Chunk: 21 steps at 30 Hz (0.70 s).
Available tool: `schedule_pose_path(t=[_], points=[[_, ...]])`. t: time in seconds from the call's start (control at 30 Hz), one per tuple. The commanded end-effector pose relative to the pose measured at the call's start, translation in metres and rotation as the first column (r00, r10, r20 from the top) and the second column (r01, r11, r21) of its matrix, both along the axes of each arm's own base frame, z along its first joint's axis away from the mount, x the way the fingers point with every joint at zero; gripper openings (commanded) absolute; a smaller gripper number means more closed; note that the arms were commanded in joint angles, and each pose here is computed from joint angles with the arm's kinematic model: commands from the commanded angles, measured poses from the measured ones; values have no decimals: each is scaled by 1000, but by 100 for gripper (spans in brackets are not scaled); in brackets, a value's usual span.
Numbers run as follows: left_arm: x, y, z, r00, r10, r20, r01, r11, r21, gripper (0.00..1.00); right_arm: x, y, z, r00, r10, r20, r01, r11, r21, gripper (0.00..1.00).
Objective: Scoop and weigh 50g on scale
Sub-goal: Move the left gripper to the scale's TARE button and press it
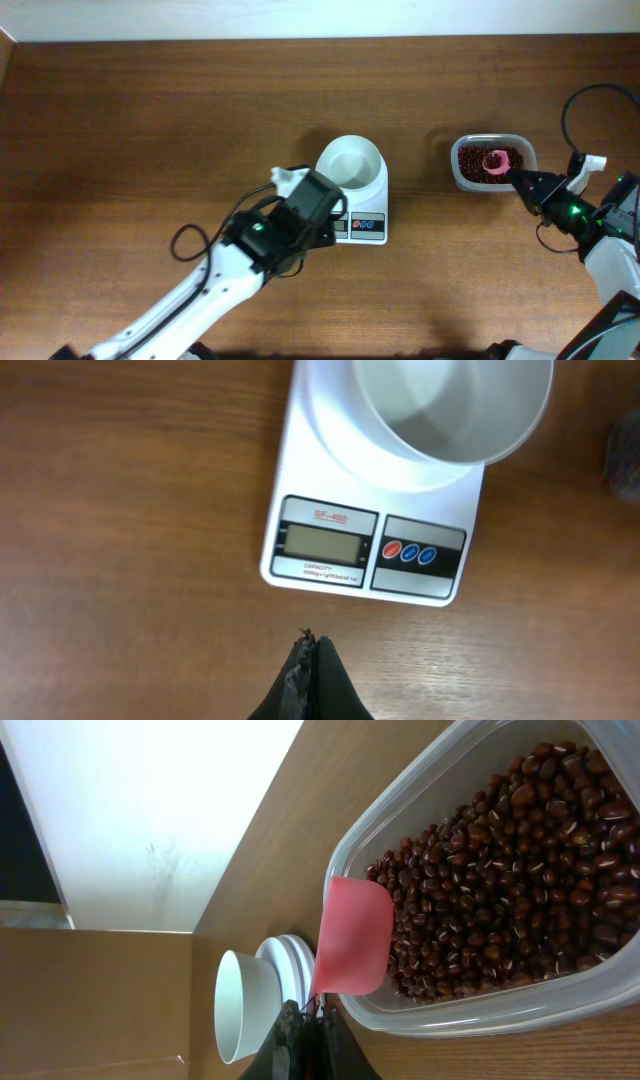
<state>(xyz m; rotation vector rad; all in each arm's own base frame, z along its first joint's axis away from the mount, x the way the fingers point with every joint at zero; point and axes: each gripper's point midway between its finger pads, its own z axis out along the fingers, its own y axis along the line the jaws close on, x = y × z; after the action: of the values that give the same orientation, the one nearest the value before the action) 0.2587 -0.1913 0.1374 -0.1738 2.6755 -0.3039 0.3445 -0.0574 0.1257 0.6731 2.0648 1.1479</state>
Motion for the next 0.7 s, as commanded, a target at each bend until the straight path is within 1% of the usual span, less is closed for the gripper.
schedule_pose_path(t=[0.0, 0.13, 0.27, 0.47, 0.53, 0.57, 0.67], points=[[6, -9, -19, 988, -153, 10, 151, 982, 116, 0, -2, 1, 0, 1000, 10, 9, -10, 1000, 14, 4], [11, -19, -46, 968, -248, -31, 250, 951, 183, 0, -2, 1, 0, 1000, 11, 9, -11, 1000, 13, 4], [20, -28, -62, 941, -337, -31, 335, 915, 225, 0, -2, 1, 0, 1000, 10, 9, -10, 1000, 13, 4], [30, -37, -72, 916, -401, -14, 391, 886, 248, 0, -2, 1, -1, 1000, 10, 9, -11, 1000, 13, 4], [33, -44, -73, 874, -485, 3, 465, 839, 281, 0, -2, 1, -1, 1000, 10, 9, -11, 1000, 13, 4], [33, -51, -75, 840, -543, 8, 515, 802, 303, 0, -2, 1, -1, 1000, 10, 8, -10, 1000, 13, 4], [29, -67, -83, 797, -604, 9, 570, 757, 320, 0, -1, -1, -2, 1000, 2, 3, -2, 1000, 5, 4]])
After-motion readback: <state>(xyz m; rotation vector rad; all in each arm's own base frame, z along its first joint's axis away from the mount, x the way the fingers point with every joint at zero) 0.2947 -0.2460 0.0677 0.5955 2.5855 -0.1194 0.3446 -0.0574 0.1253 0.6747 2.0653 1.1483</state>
